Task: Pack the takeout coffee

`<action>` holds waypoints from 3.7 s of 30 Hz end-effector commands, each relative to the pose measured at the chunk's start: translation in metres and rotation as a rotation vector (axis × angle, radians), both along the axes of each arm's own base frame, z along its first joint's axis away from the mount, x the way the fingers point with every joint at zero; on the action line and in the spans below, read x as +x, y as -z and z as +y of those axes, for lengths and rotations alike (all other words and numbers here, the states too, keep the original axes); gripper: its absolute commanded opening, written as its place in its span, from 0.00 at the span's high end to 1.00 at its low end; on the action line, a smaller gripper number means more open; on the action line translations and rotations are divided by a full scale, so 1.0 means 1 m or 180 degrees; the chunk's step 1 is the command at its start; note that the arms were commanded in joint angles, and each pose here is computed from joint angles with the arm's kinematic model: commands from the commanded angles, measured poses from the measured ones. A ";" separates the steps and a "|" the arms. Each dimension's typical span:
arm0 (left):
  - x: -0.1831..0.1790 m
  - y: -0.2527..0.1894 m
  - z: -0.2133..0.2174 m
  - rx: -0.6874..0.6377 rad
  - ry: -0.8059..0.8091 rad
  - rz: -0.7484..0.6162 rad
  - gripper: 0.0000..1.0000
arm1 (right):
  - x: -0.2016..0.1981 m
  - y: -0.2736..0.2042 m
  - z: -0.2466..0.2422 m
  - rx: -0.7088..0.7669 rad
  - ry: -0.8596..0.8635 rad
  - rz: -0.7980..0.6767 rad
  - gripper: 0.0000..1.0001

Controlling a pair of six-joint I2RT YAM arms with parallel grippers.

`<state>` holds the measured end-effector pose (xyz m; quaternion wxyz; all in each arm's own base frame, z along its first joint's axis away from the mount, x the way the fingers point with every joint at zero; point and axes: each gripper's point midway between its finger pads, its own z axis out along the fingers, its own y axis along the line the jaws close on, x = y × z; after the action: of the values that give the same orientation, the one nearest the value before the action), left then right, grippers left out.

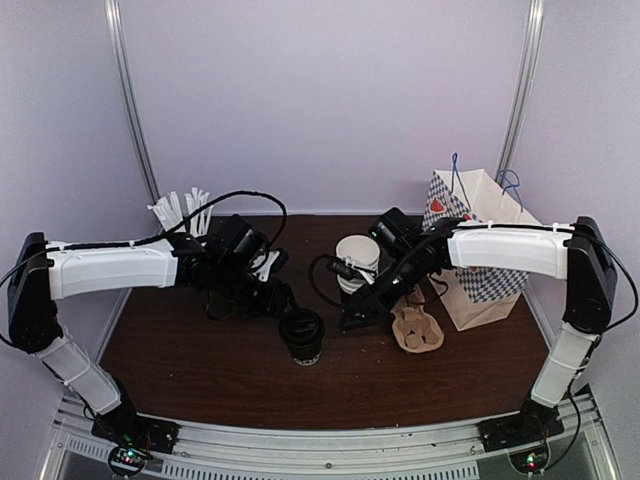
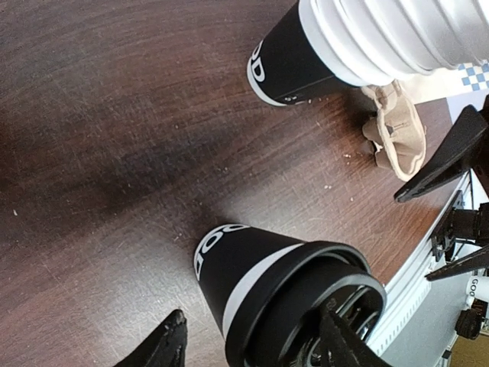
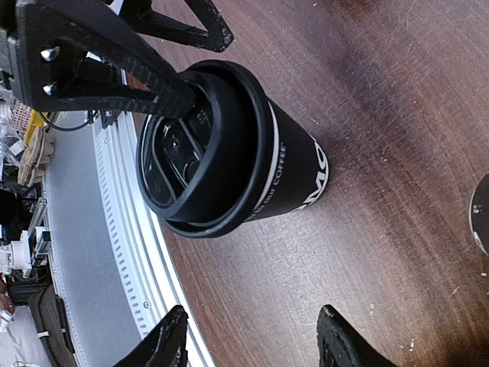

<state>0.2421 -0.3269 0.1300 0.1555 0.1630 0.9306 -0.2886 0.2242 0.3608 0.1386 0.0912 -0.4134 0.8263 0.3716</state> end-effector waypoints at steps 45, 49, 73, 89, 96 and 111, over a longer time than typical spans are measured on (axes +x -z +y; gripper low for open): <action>-0.040 0.097 0.033 0.0307 -0.0167 0.0783 0.60 | 0.014 0.101 0.016 -0.0519 0.0703 0.1213 0.59; -0.041 0.092 0.036 0.0281 -0.0184 0.0736 0.60 | 0.006 0.111 0.015 -0.0727 0.0640 0.1128 0.60; -0.017 -0.007 0.029 -0.0367 -0.0456 0.0089 0.46 | 0.006 -0.006 0.032 -0.0140 -0.0109 0.0120 0.47; -0.020 0.012 0.024 -0.0716 -0.0550 0.0377 0.49 | 0.019 -0.028 0.040 -0.0482 -0.0461 -0.0733 0.31; -0.019 0.028 0.028 -0.0701 -0.0611 0.0495 0.52 | 0.018 -0.011 0.050 -0.0820 -0.0621 -0.0983 0.26; -0.016 0.025 0.021 -0.0738 -0.0487 0.0470 0.54 | -0.006 -0.017 0.058 -0.0651 -0.0882 -0.0838 0.19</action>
<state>0.2223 -0.3055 0.1100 0.1286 0.0412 0.9052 -0.4030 0.2322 0.4226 0.1368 0.1124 -0.5702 0.7855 0.2127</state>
